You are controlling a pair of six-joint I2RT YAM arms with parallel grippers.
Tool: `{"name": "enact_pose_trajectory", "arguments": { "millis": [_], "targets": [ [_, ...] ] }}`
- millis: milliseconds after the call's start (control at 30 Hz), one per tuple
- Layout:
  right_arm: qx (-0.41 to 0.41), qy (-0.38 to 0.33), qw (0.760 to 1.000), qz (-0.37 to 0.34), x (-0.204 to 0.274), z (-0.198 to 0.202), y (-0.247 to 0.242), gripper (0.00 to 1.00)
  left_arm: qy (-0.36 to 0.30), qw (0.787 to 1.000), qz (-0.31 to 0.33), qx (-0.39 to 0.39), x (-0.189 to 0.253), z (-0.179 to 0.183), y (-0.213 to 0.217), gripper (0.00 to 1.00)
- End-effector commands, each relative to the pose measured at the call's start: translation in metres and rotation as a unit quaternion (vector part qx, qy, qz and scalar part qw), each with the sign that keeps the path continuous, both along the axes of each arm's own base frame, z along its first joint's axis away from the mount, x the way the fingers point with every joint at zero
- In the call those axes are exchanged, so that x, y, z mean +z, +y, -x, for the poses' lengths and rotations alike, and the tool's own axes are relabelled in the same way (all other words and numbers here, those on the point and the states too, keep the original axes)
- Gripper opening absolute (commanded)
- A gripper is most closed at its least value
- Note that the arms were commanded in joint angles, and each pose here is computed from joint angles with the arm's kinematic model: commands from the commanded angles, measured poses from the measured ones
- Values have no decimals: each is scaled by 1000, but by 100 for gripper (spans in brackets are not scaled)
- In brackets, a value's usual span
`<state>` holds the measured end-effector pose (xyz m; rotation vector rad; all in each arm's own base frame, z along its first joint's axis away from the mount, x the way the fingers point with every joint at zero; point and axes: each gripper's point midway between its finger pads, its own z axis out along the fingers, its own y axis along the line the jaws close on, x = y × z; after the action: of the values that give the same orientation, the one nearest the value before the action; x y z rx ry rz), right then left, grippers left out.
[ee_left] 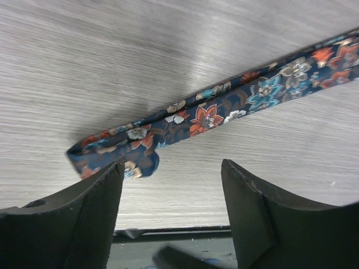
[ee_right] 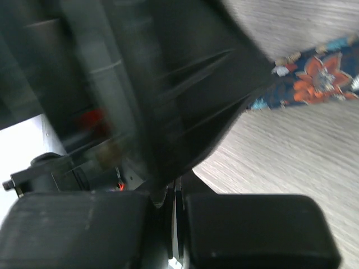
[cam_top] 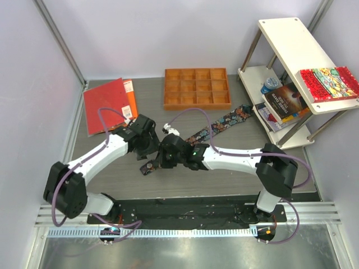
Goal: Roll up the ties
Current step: Roll the tie at the center of the board.
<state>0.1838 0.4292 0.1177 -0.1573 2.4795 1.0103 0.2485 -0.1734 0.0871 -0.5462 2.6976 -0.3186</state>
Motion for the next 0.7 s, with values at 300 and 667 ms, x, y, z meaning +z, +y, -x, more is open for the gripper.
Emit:
{"name": "enact_pose_trajectory", "arguments": {
  "millis": [300,667],
  "targets": [
    [24,16,999,-26,0,-24,43,2,-37,998,5,45,34,23,74,73],
    [21,32,999,-7,-33,-41,34,1,-21,998,18,51,13,48,79,74]
  ]
}}
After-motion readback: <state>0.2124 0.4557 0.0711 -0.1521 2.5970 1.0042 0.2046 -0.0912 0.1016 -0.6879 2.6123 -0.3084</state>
